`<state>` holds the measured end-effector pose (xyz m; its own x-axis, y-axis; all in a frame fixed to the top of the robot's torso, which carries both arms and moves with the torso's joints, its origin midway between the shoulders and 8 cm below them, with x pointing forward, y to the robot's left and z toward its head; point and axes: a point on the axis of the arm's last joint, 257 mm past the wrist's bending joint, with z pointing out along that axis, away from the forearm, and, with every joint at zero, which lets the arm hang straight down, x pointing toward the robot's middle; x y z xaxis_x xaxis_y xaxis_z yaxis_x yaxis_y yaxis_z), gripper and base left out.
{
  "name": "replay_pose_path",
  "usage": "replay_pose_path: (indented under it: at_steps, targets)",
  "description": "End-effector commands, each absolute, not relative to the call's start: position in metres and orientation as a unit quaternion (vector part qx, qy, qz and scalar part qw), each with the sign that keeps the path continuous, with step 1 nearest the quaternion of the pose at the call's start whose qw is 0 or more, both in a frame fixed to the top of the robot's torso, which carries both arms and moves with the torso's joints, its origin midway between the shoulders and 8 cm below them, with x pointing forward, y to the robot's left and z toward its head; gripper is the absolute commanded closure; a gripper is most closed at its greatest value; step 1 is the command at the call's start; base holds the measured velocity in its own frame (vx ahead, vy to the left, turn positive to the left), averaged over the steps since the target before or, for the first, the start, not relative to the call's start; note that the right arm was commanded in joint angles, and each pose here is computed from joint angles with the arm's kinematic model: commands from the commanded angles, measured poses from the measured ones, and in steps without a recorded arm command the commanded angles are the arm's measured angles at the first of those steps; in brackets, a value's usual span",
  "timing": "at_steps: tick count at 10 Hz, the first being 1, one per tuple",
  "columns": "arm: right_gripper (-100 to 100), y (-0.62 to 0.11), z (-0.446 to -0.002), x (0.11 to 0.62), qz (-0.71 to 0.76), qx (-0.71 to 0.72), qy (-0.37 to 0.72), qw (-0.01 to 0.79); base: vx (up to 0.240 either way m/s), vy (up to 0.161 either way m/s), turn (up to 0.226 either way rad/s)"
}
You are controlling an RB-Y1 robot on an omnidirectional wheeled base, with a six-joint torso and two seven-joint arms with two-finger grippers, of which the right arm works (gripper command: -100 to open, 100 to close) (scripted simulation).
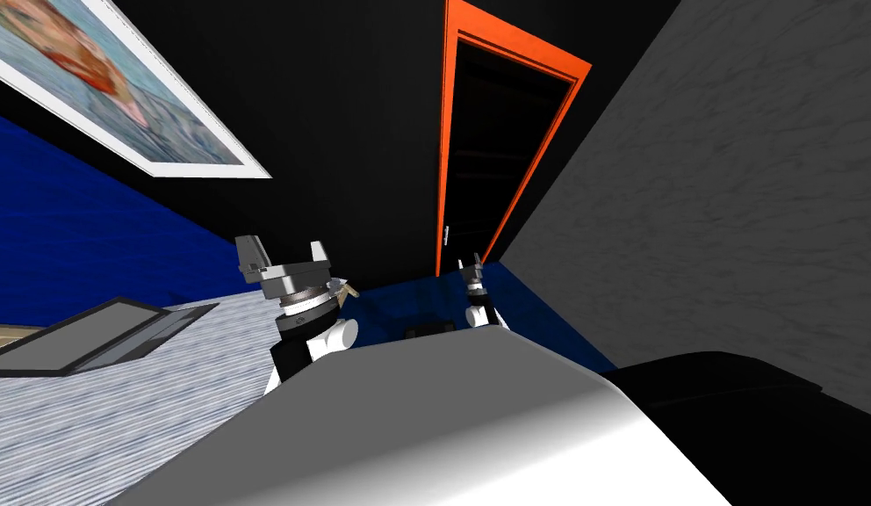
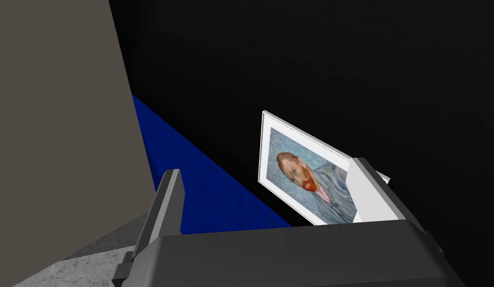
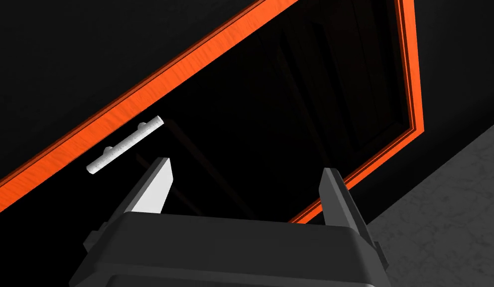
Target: Pull the door open
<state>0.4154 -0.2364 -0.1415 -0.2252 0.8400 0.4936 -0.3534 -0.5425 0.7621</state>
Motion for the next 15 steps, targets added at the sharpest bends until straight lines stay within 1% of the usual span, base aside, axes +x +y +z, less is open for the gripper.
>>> replay_pose_path:
  at_steps: [1, 15]
  targets:
    - [-100, -0.237, -0.153, 0.417, 0.745, 0.487, 0.246, 0.383, 0.085, -0.024, 0.112]
    - [-100, -0.263, -0.249, 0.420, 0.758, 0.594, 0.139, 0.233, 0.091, -0.037, 0.108]
